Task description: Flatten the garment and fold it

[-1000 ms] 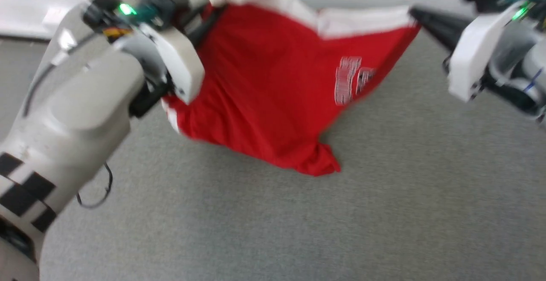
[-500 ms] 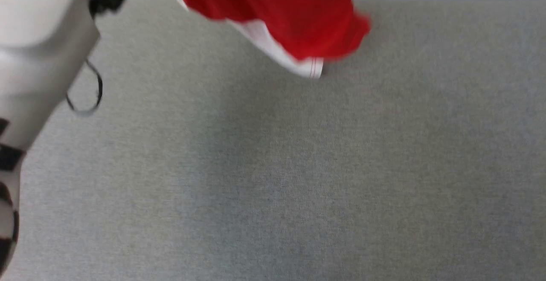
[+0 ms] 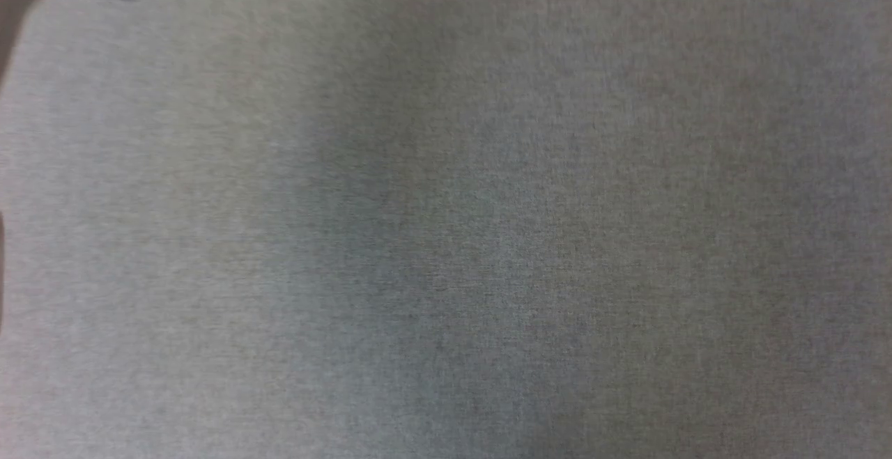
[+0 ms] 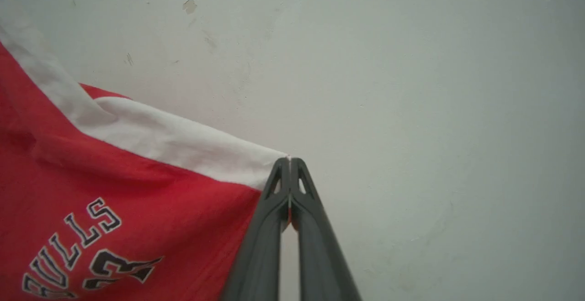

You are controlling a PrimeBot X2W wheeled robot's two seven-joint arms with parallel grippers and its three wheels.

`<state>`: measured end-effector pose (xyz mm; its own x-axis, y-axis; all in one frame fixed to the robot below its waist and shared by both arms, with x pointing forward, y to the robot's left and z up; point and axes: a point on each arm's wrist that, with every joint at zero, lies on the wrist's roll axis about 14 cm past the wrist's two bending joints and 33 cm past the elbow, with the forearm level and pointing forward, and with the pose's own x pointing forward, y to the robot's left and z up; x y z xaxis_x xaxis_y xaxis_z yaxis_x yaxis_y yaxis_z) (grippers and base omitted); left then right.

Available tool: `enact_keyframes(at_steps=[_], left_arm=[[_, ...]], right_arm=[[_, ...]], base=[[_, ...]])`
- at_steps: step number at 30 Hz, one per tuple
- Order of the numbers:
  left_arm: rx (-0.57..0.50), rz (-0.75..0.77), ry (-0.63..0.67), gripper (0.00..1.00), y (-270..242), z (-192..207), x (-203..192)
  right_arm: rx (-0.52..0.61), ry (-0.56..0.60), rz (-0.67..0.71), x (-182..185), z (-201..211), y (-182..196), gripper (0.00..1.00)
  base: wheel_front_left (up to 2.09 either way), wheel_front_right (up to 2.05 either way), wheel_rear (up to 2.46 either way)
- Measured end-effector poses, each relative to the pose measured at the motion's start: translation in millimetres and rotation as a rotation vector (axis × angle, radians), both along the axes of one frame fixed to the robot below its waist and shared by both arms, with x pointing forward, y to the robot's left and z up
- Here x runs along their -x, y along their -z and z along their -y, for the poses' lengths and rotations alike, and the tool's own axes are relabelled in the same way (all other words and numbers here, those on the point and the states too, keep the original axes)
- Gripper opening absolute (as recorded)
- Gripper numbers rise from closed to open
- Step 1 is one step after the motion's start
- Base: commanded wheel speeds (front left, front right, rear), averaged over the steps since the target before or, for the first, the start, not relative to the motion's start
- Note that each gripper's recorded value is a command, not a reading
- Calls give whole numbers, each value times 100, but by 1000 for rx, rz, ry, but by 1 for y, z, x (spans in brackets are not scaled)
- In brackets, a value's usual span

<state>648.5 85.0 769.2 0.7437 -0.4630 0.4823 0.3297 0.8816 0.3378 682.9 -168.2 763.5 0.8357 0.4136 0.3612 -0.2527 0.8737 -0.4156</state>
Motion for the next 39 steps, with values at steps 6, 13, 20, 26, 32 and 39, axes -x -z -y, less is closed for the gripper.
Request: enact_keyframes(at_steps=[6,13,20,26,32,39], left_arm=[[43,-5,36,0,18,12,-23],[47,-132,48,0,86,16,-32],[45,-290,6,0,163,-11,2],[32,-464,5,0,238,-16,73],[11,-603,15,0,284,-19,151],[1,-711,7,0,311,-31,225]], right_arm=[[13,40,12,-17,14,14,0],[63,30,-125,-18,9,86,0],[98,-56,-273,25,-14,161,0],[163,-114,-403,90,-15,220,0],[173,-161,-542,166,-12,266,0],[131,-153,-697,250,3,306,0]], base=[[0,0,0],[0,0,0],[0,0,0],[0,0,0],[0,0,0],[0,0,0]])
